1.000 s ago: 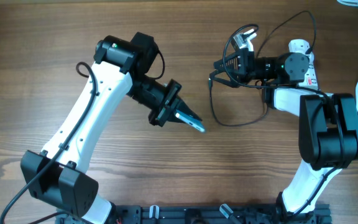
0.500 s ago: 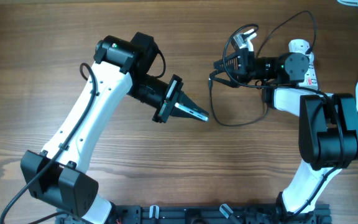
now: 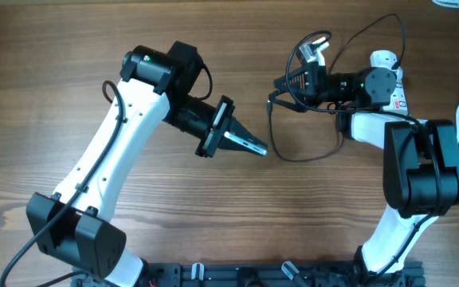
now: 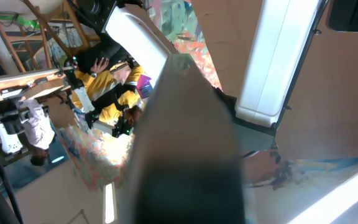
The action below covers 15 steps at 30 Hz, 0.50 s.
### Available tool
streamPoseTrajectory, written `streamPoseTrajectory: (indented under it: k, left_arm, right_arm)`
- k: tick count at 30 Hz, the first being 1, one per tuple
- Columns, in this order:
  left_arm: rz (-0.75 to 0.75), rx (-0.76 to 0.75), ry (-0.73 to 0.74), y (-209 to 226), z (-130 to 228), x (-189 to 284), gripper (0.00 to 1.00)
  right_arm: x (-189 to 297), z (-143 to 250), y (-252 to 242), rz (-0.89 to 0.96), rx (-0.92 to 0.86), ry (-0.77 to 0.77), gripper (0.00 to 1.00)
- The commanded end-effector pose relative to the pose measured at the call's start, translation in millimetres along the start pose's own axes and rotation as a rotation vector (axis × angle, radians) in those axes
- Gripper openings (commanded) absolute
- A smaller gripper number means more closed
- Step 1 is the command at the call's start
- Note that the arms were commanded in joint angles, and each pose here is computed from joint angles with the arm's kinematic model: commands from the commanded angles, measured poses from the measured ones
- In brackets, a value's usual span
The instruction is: Plug charger to phone and switch on socket
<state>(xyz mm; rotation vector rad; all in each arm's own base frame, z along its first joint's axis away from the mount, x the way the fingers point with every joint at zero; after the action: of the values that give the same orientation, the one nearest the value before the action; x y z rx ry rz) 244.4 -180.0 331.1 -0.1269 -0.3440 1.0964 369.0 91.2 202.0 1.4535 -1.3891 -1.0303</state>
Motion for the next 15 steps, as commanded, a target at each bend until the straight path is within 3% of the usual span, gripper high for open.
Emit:
streamPoseTrajectory:
  k: [1,5,7,13,15]
  left_arm:
    - [0.012,0.006,0.027,0,5,0,0.04]
    - [-0.055,0.030,-0.130,5,-6,1,0.04]
    - [-0.122,0.085,-0.321,10,-19,4,0.04]
    - [-0.188,-0.017,-0.664,4,-44,17,0.04]
    - [-0.216,-0.056,-0.847,1,-54,26,0.04]
  right_arm:
    - [1,4,0,0.007,0.022,0.048,0.98]
    - [1,4,0,0.007,0.022,0.048,1.00]
    - [1,4,0,0.007,0.022,0.048,1.00]
    - [1,4,0,0.007,0.022,0.048,1.00]
    - [1,4,0,0.007,0.022,0.048,1.00]
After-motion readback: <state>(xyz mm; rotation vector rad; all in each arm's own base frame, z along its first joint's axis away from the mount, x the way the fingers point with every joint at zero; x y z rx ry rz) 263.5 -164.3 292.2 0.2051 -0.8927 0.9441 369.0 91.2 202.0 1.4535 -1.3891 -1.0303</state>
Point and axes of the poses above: each gripper's point midway between its finger pads, its own x axis back along the fingers, its own y axis along the line the jaws close on, z = x × y, the point moved 10 cm from there along x, back along the fingers, and after that the axes turned 5 degrees about x, right-handed, at the moved point
